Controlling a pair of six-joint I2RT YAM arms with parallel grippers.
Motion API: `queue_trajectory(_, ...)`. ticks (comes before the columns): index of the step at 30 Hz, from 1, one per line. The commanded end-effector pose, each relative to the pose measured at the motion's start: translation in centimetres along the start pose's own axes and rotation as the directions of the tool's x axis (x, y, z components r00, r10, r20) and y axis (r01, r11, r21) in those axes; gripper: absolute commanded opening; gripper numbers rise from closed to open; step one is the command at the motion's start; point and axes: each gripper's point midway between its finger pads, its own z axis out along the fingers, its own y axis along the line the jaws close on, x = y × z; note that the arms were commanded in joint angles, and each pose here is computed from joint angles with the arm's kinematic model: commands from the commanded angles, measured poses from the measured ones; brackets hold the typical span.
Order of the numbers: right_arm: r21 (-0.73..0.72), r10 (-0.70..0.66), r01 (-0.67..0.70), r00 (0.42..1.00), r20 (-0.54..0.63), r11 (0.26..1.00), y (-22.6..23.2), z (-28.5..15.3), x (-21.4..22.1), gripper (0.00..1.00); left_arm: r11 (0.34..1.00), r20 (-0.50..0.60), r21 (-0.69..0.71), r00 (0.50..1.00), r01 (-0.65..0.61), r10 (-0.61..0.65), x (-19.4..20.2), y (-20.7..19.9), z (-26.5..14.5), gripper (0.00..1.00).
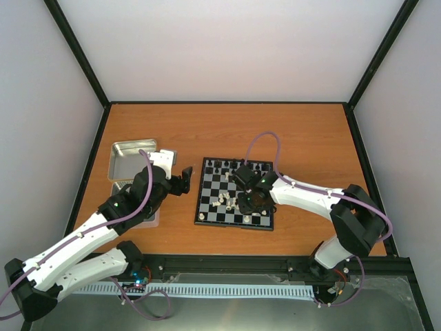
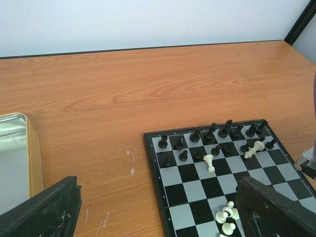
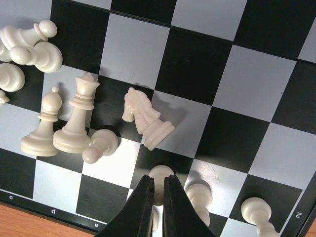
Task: Set up the chess pieces on the board
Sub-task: Place the chess piece on the chessboard, then move the chess piece to the chessboard.
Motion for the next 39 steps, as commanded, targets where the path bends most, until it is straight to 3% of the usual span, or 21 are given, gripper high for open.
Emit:
queue_trajectory(1, 0.016, -0.001, 0.001, 1.0, 0.007, 1.0, 0.0, 0.3, 0.0, 0.05, 1.0, 0.03, -0.003, 0.999, 0.025, -0.025, -0.9, 0.1, -0.1, 0.87)
queue_trajectory(13, -0.008, -0.011, 0.011, 0.998, 0.064, 1.0, 0.8, -2.0, -1.5, 0.23, 1.0, 0.033, -0.004, 0.999, 0.026, -0.026, -0.9, 0.1, -0.2, 0.87)
queue_trajectory(30, -0.098, -0.068, 0.074, 0.996, 0.058, 0.992, 4.6, -0.8, -3.1, 0.23, 0.997, 0.092, -0.051, 0.994, 0.063, -0.058, -1.9, 1.5, -1.4, 0.87)
queue_trajectory(39, -0.072, -0.081, 0.083, 0.996, 0.033, 0.994, 4.2, 0.1, -2.2, 0.15, 0.998, 0.072, -0.034, 0.996, 0.051, -0.048, -1.6, 1.0, -1.0, 0.87)
